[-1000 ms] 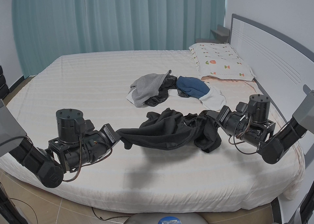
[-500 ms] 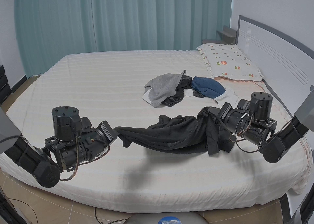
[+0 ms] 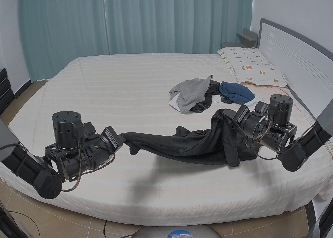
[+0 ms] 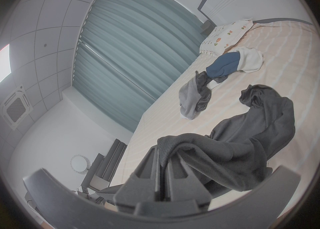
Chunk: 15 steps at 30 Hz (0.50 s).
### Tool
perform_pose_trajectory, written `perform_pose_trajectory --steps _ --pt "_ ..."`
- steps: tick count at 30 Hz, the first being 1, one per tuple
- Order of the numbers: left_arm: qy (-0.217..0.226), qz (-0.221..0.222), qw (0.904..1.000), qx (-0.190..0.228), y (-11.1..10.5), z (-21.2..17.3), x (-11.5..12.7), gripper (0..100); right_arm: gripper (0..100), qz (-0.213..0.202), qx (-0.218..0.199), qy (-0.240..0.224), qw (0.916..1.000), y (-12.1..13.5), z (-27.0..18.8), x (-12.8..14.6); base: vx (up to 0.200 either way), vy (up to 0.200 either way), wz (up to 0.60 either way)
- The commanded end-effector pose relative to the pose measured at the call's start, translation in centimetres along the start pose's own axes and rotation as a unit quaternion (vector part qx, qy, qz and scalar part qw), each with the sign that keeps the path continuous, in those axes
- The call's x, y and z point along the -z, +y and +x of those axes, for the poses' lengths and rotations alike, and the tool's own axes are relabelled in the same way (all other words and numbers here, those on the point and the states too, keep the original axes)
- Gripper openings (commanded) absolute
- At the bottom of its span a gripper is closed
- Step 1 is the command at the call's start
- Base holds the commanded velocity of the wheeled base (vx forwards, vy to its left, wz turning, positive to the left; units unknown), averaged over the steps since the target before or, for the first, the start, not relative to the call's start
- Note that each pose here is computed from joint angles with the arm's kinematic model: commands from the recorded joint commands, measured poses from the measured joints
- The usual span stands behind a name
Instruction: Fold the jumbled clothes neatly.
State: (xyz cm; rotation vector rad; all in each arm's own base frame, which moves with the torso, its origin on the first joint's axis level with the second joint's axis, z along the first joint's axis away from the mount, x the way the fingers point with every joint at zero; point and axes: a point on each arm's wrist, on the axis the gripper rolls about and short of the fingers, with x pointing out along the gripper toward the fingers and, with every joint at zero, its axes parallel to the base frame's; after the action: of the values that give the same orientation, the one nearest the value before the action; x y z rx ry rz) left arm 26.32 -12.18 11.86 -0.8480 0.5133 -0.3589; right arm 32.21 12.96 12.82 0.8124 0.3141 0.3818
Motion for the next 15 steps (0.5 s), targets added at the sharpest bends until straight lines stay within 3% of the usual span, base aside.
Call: perform_pose_trajectory --steps 1,15 --pt "-0.001 0.000 1.0000 0.001 -0.04 -0.02 -0.02 0 0 0.000 -0.002 0.000 1.0000 0.09 -0.07 -0.05 0.000 0.200 0.00" --pt "-0.002 -0.001 1.0000 0.000 0.04 -0.04 -0.13 0 0 -0.001 -0.008 0.003 1.0000 0.41 0.19 0.21 0.000 0.200 0.00"
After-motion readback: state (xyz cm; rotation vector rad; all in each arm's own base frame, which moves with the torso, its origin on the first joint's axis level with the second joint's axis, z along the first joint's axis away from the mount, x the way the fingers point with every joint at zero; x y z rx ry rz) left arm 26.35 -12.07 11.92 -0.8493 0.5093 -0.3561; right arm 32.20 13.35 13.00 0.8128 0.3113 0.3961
